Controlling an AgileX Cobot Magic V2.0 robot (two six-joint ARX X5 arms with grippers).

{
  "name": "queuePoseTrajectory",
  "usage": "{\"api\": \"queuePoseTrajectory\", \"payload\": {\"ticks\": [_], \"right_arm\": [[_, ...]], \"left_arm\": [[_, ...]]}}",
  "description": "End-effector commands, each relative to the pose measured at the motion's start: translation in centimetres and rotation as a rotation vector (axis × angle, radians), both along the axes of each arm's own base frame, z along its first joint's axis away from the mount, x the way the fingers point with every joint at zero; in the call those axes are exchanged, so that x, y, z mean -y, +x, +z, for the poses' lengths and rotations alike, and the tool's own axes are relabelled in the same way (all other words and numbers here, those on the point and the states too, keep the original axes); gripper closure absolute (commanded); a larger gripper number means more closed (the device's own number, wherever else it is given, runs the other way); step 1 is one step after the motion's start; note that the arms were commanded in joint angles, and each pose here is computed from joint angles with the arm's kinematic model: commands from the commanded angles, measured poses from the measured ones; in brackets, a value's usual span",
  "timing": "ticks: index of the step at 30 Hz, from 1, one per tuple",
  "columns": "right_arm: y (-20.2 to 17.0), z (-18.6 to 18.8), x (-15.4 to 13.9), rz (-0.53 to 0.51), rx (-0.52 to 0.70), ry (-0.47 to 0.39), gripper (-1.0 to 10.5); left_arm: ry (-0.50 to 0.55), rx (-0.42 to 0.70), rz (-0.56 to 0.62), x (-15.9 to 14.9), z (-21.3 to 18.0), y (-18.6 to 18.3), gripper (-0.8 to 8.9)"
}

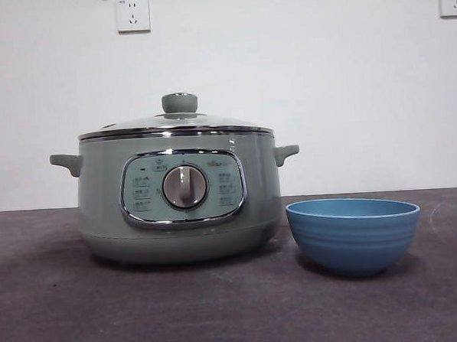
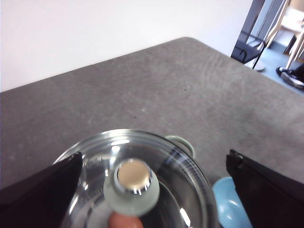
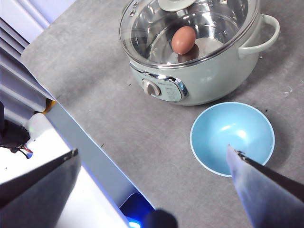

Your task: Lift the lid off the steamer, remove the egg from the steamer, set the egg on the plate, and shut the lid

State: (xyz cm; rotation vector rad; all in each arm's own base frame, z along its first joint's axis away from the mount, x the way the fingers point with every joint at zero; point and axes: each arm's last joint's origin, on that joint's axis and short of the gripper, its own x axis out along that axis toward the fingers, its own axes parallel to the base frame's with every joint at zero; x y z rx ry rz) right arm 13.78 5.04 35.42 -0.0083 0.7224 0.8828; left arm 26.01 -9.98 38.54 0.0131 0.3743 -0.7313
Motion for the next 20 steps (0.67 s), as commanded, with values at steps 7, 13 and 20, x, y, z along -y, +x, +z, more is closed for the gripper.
{"api": "queuePoseTrajectory", "payload": {"ticks": [7, 13, 20], "right_arm": [[0.0, 0.1, 0.0, -0.005, 0.0, 0.003, 3.8], [0.0, 0.1, 0.0, -0.004, 0.0, 0.002, 3.8], [0.0, 0.1, 0.0, -0.004, 0.0, 0.002, 3.8]], "left_arm": [[0.082, 0.047, 0.03, 3.7, -3.6, 4.7, 2.77], [0.139, 0.012, 0.048, 5.2, -6.5, 6.8, 2.77], [0.177, -0.047, 0.053, 5.9, -8.7, 7.8, 2.77]]}}
